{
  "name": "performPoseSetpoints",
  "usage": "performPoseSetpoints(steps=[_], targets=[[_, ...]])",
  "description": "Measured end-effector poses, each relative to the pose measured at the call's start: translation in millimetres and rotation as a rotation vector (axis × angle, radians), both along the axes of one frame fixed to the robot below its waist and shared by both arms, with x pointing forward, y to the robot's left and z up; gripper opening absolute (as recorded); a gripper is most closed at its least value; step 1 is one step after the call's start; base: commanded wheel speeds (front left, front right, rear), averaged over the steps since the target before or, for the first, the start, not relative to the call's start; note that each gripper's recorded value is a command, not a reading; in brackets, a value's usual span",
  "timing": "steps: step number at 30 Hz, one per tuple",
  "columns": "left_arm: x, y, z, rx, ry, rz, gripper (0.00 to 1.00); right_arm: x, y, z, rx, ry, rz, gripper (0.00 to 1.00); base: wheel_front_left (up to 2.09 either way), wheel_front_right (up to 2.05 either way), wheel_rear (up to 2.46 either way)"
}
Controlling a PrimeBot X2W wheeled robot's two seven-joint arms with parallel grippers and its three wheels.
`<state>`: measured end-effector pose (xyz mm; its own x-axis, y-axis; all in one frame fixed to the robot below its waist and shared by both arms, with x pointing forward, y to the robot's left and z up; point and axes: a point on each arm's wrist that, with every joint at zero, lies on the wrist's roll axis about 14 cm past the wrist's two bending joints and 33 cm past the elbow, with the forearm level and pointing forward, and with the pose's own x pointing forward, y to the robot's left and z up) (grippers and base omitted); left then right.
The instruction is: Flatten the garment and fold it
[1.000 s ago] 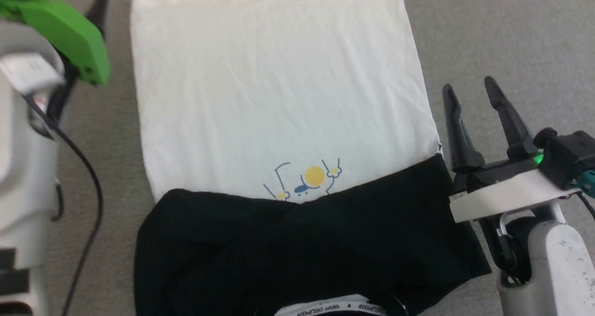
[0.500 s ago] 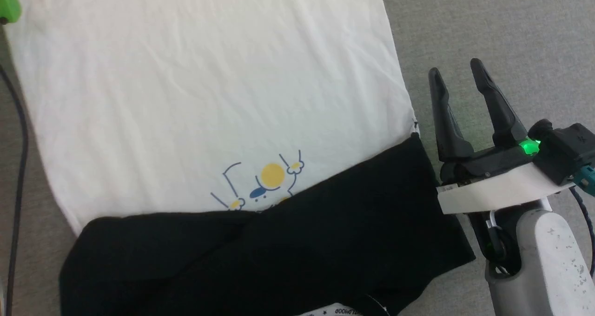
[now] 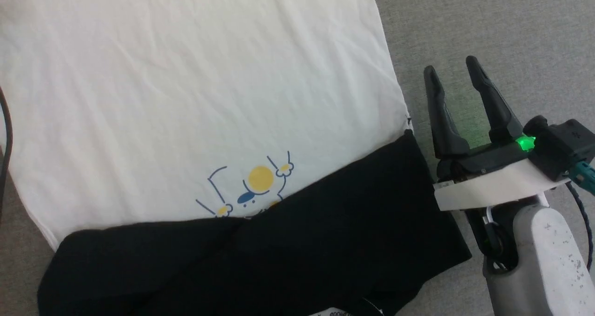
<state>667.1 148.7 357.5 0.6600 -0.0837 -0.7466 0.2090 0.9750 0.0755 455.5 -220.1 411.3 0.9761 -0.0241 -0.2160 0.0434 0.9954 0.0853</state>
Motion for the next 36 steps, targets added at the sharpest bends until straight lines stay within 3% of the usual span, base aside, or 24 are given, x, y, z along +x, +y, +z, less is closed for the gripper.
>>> performPoseSetpoints(steps=[6, 12, 16, 19, 24, 31, 32, 33, 34, 35, 36], targets=[[0.9, -0.5, 4.1, 0.003, -0.048, -0.027, 0.00, 35.5, 14.9, 22.9, -0.063, -0.069, 0.079, 1.00, 0.00, 0.00, 0.00], [2.1, -4.4, 9.8, -0.011, -0.119, -0.062, 0.00, 114.7, 30.5, 65.4, -0.138, -0.146, 0.161, 1.00, 0.00, 0.00, 0.00], [6.5, -10.7, 18.3, -0.039, -0.185, -0.077, 0.00, 159.6, 32.2, 58.7, -0.135, -0.037, 0.171, 1.00, 0.00, 0.00, 0.00], [9.6, -14.5, 23.9, -0.057, -0.231, -0.087, 0.00, 185.7, 35.1, 34.2, -0.113, 0.132, 0.175, 1.00, 0.00, 0.00, 0.00], [11.7, -10.7, 26.6, -0.055, -0.269, -0.098, 0.00, 203.7, 32.1, -7.0, -0.119, 0.384, 0.151, 1.00, 0.00, 0.00, 0.00], [10.8, -2.6, 18.8, -0.043, -0.284, -0.116, 0.00, 211.9, 39.5, -49.1, -0.146, 0.591, 0.147, 1.00, 0.00, 0.00, 0.00], [10.4, -0.5, 16.0, -0.040, -0.281, -0.117, 0.00, 210.4, 41.5, -56.4, -0.152, 0.624, 0.151, 0.85, 0.00, 0.00, 0.00], [9.9, 1.5, 13.2, -0.036, -0.278, -0.115, 0.00, 210.8, 43.7, -60.1, -0.152, 0.643, 0.155, 0.53, 0.00, 0.00, 0.00], [9.6, 2.8, 11.1, -0.035, -0.275, -0.114, 0.00, 212.4, 45.6, -60.7, -0.155, 0.652, 0.159, 0.36, 0.00, 0.00, 0.00], [9.6, 4.1, 8.9, -0.033, -0.274, -0.114, 0.00, 214.3, 47.7, -61.1, -0.162, 0.664, 0.164, 0.10, 0.00, 0.00, 0.00], [9.6, 5.1, 6.9, -0.031, -0.272, -0.115, 0.00, 215.8, 50.0, -61.3, -0.170, 0.670, 0.169, 0.00, 0.00, 0.00, 0.00]])
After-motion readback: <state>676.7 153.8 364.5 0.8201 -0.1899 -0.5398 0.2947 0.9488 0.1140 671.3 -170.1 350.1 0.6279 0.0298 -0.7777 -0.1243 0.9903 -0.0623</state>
